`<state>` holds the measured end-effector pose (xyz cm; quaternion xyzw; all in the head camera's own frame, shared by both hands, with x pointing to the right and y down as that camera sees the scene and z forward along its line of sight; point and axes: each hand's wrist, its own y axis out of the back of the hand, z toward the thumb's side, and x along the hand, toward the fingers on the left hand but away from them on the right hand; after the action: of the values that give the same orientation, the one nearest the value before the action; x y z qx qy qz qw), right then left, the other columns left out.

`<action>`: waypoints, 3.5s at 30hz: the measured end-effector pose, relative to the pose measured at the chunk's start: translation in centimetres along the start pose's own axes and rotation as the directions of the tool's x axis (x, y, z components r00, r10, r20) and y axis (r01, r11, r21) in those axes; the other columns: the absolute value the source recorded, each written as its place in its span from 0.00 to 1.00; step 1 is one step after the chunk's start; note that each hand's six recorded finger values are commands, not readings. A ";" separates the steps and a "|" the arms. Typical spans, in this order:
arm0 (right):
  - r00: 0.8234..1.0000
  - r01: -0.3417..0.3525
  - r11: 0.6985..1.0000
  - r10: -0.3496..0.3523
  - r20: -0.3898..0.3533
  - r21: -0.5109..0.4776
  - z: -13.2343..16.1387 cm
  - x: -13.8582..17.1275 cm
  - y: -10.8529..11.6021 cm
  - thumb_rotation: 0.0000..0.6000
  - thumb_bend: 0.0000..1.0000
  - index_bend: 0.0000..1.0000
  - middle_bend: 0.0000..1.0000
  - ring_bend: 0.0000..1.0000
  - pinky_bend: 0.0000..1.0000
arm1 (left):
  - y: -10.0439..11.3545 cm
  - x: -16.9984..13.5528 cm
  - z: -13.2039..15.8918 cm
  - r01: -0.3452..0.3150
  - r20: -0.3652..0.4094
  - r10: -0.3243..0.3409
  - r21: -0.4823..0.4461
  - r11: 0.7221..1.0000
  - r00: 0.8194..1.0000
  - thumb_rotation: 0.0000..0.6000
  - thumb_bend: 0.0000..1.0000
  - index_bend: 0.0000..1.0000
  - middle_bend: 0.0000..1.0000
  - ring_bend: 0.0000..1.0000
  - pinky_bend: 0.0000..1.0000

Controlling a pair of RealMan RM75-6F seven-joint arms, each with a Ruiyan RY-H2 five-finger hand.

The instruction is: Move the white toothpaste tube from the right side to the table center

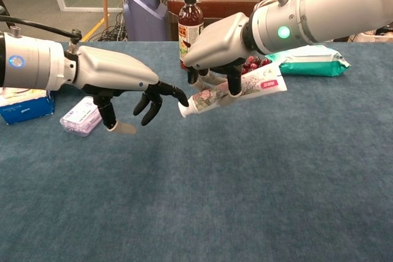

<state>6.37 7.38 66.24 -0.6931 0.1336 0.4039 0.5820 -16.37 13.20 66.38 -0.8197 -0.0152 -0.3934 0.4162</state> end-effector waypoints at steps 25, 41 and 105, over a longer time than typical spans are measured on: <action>1.000 0.004 1.000 -0.004 -0.010 -0.019 0.2 0.6 -0.1 1.00 1.00 0.85 0.76 0.68 0.43 | -0.4 0.0 -0.6 0.004 -0.023 -0.004 0.005 1.000 1.000 1.00 0.32 0.08 0.47 0.46 0.15; 0.999 0.032 0.999 -0.032 -0.011 -0.043 0.4 0.7 0.4 1.00 1.00 0.87 0.77 0.71 0.43 | -1.0 0.1 -0.4 0.024 -0.025 -0.024 0.012 1.000 0.999 1.00 0.32 0.08 0.47 0.46 0.15; 0.988 0.135 0.975 -0.146 -0.049 -0.177 1.0 2.4 2.5 1.00 1.00 0.93 0.81 0.79 0.43 | -1.9 1.0 -0.5 0.042 -0.041 -0.041 0.002 0.999 0.998 1.00 0.32 0.06 0.47 0.45 0.15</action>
<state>5.82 8.27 62.80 -0.7609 0.0663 0.3504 0.5420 -16.61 13.76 68.46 -0.8103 -0.0243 -0.4185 0.4094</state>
